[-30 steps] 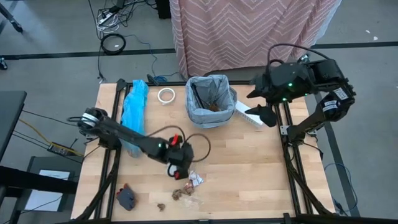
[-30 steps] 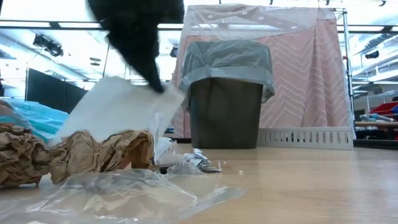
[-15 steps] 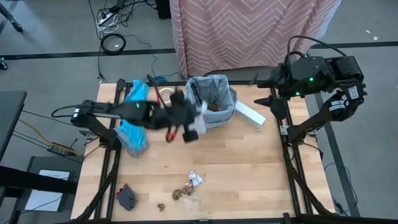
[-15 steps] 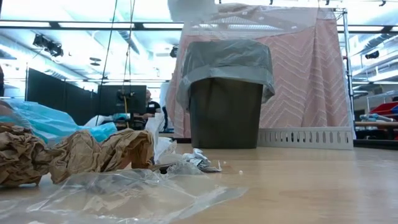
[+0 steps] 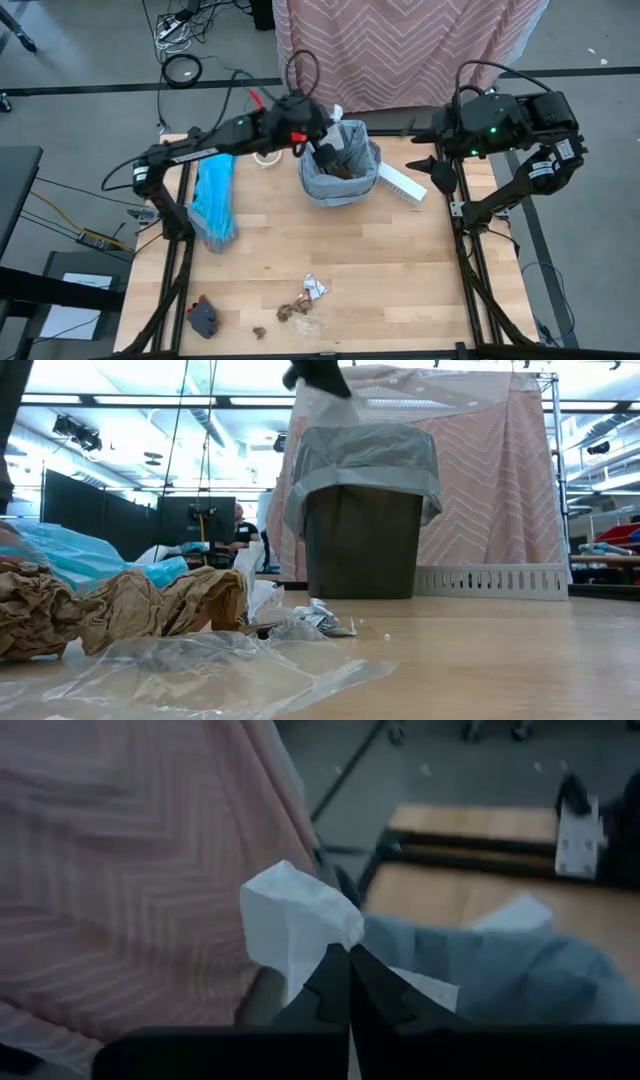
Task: Place trash/remove bag and relplace
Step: Put the white tissue into the trash bin, then put the brown napkin into the trash bin
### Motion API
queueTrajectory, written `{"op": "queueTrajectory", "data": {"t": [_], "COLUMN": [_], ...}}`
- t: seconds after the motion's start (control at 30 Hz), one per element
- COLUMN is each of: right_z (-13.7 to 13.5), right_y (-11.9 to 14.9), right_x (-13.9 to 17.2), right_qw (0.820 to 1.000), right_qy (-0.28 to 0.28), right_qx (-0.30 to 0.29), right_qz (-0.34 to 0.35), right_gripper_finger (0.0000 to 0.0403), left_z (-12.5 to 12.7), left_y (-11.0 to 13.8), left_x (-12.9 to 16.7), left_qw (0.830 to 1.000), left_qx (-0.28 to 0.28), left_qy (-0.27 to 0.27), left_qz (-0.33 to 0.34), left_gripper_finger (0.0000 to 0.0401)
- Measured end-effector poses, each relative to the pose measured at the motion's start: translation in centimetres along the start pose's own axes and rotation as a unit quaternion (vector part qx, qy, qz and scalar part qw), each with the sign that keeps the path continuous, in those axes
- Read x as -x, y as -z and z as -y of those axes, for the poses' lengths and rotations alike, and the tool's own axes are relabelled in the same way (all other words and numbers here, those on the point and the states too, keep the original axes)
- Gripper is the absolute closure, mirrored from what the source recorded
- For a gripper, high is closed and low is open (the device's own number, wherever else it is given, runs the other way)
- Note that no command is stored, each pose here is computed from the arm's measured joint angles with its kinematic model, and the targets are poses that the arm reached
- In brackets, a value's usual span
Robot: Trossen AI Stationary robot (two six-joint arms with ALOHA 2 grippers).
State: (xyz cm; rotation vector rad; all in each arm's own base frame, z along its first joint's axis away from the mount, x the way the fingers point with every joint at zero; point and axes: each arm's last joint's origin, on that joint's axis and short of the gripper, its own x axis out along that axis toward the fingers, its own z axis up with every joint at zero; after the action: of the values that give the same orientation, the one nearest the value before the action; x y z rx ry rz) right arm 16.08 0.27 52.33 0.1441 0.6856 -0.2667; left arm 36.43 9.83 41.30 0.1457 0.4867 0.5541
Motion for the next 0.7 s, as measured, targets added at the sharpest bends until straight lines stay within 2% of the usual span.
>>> {"op": "queueTrajectory", "data": {"t": [0.13, 0.23, 0.43, 0.57, 0.63, 0.7], "right_z": [-0.1, -0.2, -0.5, -0.6, -0.6, -0.6], "right_y": [0.1, 0.2, 0.4, 0.6, 0.6, 0.6], "right_x": [-0.6, -0.9, -1.6, -1.9, -2.0, -2.1], "right_qw": [1.000, 1.000, 0.998, 0.998, 0.998, 0.998], "right_qy": [0.000, -0.005, -0.034, -0.033, -0.033, -0.033], "right_qx": [-0.003, -0.002, 0.013, 0.023, 0.024, 0.025], "right_qz": [-0.012, -0.022, -0.042, -0.050, -0.052, -0.052], "right_gripper_finger": [0.0110, 0.0110, 0.0108, 0.0105, 0.0105, 0.0106], "left_z": [1.4, 2.4, 2.6, 2.4, 2.3, 2.4], "left_y": [1.4, 2.3, 2.3, 1.2, 0.9, 0.7], "left_x": [-2.9, -4.1, -3.8, -2.8, -2.3, -1.8], "left_qw": [0.998, 0.993, 0.982, 0.973, 0.971, 0.972], "left_qx": [-0.027, -0.056, -0.087, -0.101, -0.100, -0.077], "left_qy": [0.037, 0.094, 0.160, 0.207, 0.215, 0.218], "left_qz": [-0.033, -0.050, -0.046, -0.019, -0.024, -0.043], "left_gripper_finger": [0.0395, 0.0386, 0.0334, 0.0294, 0.0277, 0.0263]}}
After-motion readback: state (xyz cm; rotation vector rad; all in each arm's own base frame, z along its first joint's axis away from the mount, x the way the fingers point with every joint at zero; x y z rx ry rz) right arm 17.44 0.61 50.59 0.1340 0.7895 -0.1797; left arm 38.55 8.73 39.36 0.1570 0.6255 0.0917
